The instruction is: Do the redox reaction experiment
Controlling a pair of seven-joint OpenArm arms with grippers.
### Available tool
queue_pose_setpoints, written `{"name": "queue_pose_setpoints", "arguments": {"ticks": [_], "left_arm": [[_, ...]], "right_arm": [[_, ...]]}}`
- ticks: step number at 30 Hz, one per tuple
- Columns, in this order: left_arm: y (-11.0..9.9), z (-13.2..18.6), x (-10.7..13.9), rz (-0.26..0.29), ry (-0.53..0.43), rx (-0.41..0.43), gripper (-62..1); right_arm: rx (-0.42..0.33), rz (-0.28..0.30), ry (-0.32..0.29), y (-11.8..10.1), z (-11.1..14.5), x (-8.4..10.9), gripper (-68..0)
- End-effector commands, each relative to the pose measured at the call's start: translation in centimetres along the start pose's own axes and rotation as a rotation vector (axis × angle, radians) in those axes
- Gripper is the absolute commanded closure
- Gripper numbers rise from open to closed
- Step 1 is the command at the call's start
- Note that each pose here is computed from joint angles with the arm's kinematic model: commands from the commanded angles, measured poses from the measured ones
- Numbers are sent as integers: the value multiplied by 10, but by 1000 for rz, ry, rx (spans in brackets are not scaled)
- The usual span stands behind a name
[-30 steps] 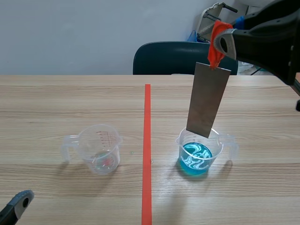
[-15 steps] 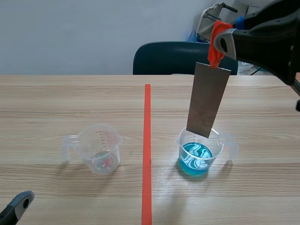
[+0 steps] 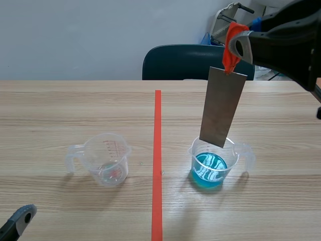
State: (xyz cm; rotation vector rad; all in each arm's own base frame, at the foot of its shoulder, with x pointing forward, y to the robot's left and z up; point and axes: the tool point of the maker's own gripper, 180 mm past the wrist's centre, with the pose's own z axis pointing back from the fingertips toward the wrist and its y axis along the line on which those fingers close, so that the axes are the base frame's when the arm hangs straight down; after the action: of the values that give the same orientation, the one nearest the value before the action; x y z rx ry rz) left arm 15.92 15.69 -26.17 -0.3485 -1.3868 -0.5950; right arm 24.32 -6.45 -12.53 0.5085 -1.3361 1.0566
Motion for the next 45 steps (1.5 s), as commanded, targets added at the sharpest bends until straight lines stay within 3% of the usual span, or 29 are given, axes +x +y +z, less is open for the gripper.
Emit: {"name": "queue_pose_setpoints", "arguments": {"ticks": [1,29,35,45], "left_arm": [[0,0,5,6,-23,1,-623],[0,0,5,6,-23,1,-623],[0,0,5,6,-23,1,-623],[0,0,5,6,-23,1,-623]], "right_arm": [[0,21,-32,-2,2,10,-6],[0,22,-31,-2,2,10,-6],[0,44,-41,-5,0,16,-6],[96,82,-84,12,-21,31,-6]]}}
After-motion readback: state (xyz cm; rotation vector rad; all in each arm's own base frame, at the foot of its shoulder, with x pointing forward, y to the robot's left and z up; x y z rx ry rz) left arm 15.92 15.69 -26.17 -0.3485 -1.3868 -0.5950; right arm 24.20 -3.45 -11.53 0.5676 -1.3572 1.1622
